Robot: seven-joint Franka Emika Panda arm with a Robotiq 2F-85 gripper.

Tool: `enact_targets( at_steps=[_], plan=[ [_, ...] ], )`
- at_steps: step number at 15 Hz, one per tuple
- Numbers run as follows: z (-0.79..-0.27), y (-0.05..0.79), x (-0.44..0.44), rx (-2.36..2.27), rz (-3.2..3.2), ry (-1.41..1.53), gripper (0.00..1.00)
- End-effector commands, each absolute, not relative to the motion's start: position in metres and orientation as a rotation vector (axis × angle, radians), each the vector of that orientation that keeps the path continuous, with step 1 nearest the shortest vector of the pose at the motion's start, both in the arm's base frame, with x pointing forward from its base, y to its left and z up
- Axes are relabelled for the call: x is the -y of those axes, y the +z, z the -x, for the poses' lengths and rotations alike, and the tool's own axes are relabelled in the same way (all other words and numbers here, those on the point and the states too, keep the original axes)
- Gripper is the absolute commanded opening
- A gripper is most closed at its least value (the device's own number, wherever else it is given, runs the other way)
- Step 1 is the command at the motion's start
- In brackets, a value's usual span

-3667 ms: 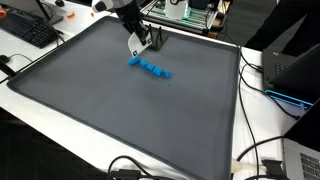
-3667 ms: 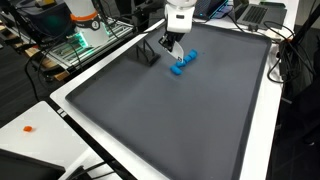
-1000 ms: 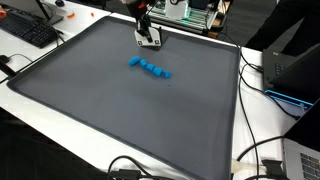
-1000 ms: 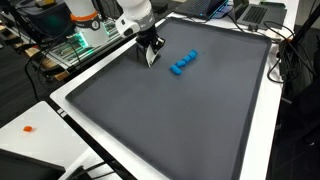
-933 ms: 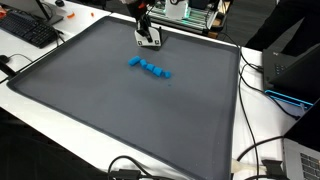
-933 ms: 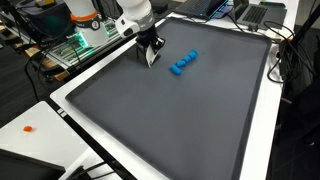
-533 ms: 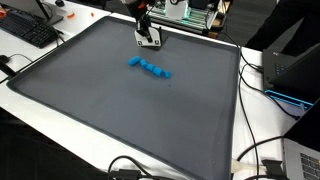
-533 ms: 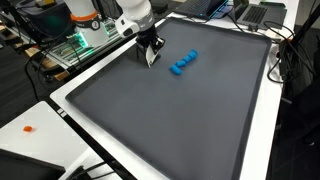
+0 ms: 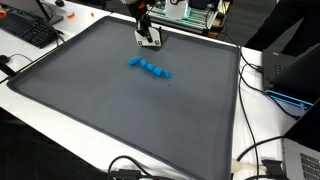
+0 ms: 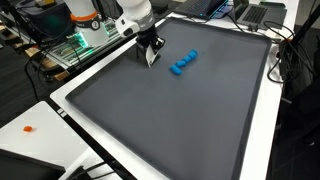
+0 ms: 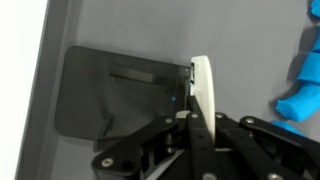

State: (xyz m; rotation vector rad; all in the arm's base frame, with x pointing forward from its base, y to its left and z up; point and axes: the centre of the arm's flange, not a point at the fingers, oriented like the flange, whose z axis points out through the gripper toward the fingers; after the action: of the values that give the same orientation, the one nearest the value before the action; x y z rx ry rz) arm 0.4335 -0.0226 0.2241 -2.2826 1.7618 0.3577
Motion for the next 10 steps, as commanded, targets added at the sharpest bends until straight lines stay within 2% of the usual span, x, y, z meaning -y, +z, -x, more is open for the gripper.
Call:
enact_targets(
  at_steps=[1, 10],
  plan=[
    [-0.420, 0.222, 0.019, -1.790, 2.290, 0.345, 0.01],
    [-0.416, 0.245, 0.020, -1.797, 2.304, 0.267, 0.01]
  ],
)
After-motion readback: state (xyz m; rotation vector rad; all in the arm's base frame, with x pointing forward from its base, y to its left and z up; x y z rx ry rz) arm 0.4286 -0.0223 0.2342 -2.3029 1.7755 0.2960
